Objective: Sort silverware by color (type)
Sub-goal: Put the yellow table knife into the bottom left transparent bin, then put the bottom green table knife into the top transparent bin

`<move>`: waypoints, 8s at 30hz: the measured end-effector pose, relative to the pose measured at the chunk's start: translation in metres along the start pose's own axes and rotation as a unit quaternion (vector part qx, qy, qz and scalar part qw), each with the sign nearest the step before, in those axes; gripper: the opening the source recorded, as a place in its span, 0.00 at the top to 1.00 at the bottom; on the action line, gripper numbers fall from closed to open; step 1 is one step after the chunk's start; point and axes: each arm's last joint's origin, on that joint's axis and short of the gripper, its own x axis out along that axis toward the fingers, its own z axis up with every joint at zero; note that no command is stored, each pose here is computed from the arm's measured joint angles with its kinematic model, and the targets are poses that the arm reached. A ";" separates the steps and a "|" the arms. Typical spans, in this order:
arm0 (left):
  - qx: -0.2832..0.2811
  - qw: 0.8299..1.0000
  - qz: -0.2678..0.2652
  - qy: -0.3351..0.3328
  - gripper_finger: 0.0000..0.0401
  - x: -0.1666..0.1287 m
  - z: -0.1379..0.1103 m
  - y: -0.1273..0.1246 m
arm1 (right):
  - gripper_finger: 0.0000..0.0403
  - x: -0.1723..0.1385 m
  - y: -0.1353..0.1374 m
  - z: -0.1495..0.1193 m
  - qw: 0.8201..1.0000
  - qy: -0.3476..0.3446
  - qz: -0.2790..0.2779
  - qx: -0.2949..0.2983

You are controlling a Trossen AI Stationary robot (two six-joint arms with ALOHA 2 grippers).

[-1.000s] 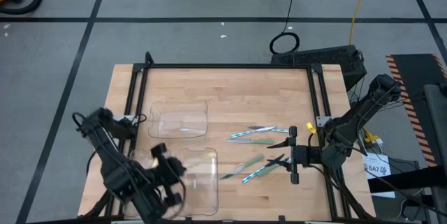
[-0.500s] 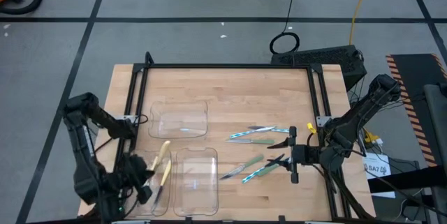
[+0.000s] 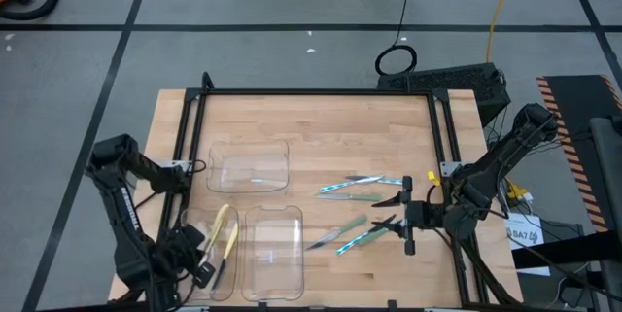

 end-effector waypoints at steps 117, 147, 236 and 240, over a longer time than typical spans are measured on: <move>0.357 0.893 0.066 -0.267 0.92 0.054 0.171 -0.148 | 0.76 0.052 0.012 -0.142 0.872 0.484 0.021 -0.065; 0.363 0.891 0.006 -0.274 0.92 0.064 0.169 -0.169 | 1.00 0.049 0.017 -0.109 0.888 0.446 0.090 -0.067; 0.380 0.877 -0.032 -0.293 0.92 0.065 0.178 -0.182 | 0.58 0.113 0.033 -0.141 0.907 0.391 0.134 -0.083; 0.384 0.875 -0.031 -0.293 0.92 0.065 0.178 -0.182 | 0.66 0.117 0.028 -0.144 0.900 0.406 0.140 -0.072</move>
